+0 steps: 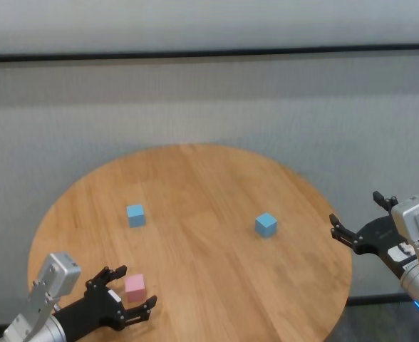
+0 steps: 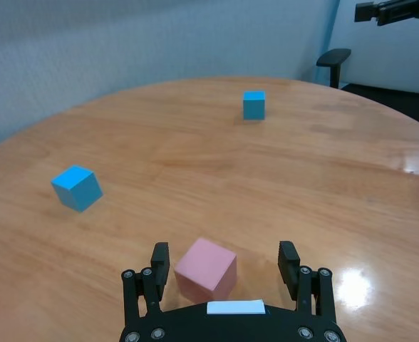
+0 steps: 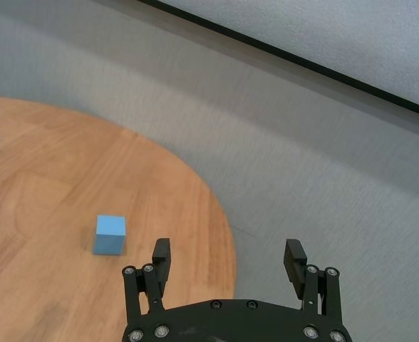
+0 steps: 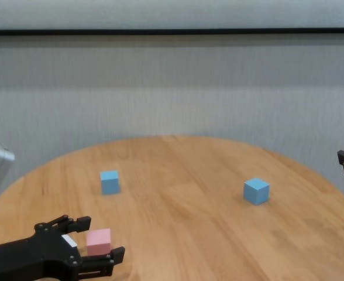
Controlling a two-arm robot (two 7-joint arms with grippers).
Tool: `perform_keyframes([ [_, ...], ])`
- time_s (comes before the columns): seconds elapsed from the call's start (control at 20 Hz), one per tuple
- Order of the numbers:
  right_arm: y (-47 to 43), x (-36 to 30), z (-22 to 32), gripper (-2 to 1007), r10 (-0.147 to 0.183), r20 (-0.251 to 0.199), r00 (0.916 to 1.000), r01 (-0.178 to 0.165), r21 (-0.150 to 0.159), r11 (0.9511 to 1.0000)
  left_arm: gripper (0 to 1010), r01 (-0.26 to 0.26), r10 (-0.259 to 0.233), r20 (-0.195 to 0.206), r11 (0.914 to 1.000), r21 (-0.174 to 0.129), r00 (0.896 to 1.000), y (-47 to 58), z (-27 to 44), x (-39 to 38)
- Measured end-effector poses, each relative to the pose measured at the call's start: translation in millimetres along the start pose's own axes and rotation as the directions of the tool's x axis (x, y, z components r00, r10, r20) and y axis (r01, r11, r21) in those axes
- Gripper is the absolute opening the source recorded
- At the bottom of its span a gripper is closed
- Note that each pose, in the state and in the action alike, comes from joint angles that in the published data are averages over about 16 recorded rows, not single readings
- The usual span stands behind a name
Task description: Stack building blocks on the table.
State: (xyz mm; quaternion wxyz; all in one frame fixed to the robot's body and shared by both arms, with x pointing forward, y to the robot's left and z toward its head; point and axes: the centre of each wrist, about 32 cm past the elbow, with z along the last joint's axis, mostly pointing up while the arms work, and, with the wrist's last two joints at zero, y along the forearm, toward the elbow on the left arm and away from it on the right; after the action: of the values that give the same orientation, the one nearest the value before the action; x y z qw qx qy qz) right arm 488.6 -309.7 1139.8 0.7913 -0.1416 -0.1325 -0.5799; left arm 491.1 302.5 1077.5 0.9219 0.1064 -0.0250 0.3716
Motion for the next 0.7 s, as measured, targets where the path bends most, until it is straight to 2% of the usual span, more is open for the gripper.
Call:
perform_keyframes([
  [0.7,0.0,0.0,0.0,1001,0.0,0.0,1.0,0.0,0.0,1.0,1003,0.0,0.0,-0.004,1.0,0.009,1.0,-6.5,-7.5,0.2],
])
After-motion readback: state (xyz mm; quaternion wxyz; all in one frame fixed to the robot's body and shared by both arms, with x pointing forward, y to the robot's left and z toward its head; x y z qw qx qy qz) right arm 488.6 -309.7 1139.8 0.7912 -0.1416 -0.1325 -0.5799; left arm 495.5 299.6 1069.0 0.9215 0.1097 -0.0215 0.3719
